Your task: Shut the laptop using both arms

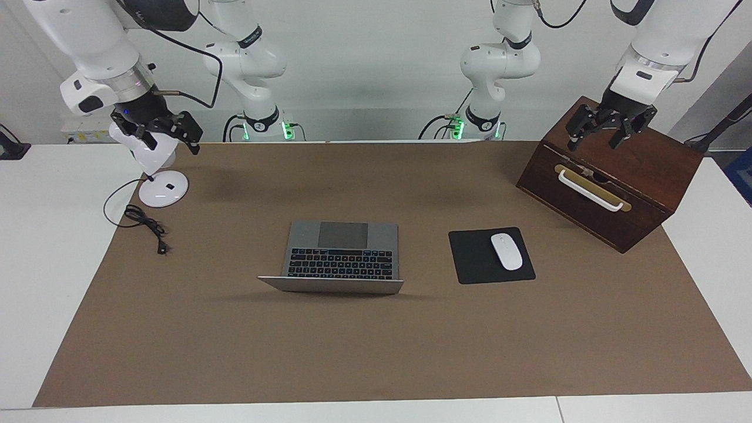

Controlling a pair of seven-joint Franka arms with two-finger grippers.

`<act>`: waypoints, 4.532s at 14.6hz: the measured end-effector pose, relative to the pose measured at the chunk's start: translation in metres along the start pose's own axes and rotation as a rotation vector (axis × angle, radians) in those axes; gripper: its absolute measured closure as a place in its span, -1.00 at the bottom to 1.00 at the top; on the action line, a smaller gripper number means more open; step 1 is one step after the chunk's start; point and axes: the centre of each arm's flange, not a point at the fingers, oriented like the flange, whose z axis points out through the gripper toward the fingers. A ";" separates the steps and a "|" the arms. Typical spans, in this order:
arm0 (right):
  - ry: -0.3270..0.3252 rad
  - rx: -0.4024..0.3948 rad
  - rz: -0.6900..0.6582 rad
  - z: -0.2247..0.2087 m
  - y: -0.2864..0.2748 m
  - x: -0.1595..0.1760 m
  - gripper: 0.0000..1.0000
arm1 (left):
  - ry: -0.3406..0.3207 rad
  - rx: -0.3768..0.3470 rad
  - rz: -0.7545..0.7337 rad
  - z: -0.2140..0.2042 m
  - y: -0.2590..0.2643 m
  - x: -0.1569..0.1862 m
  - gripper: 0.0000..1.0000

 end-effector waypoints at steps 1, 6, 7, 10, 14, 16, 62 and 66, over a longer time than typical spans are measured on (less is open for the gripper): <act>0.001 0.000 -0.007 0.001 0.003 0.002 -1.00 | 0.000 0.000 0.000 0.000 0.000 0.000 -1.00; 0.008 -0.032 -0.010 0.018 0.017 0.036 -0.36 | 0.000 0.000 0.000 0.000 0.000 0.000 -1.00; 0.011 -0.033 -0.012 0.021 0.017 0.045 -0.16 | 0.000 0.000 0.000 0.000 0.000 0.000 -1.00; 0.027 -0.034 -0.019 0.026 0.011 0.074 0.55 | 0.000 0.000 0.000 0.000 0.000 0.000 -1.00; 0.065 -0.032 -0.029 0.036 0.004 0.099 0.98 | -0.010 0.000 -0.001 0.005 0.000 0.000 -1.00; 0.087 -0.032 -0.045 0.035 0.003 0.106 0.98 | -0.011 0.000 -0.001 0.006 0.000 0.000 -1.00; 0.496 0.001 -0.246 0.124 -0.340 0.165 0.98 | 0.623 -0.175 0.248 0.158 0.167 -0.034 0.98; 0.496 0.004 -0.241 0.124 -0.342 0.164 0.98 | 0.681 -0.202 0.310 0.207 0.204 -0.046 0.98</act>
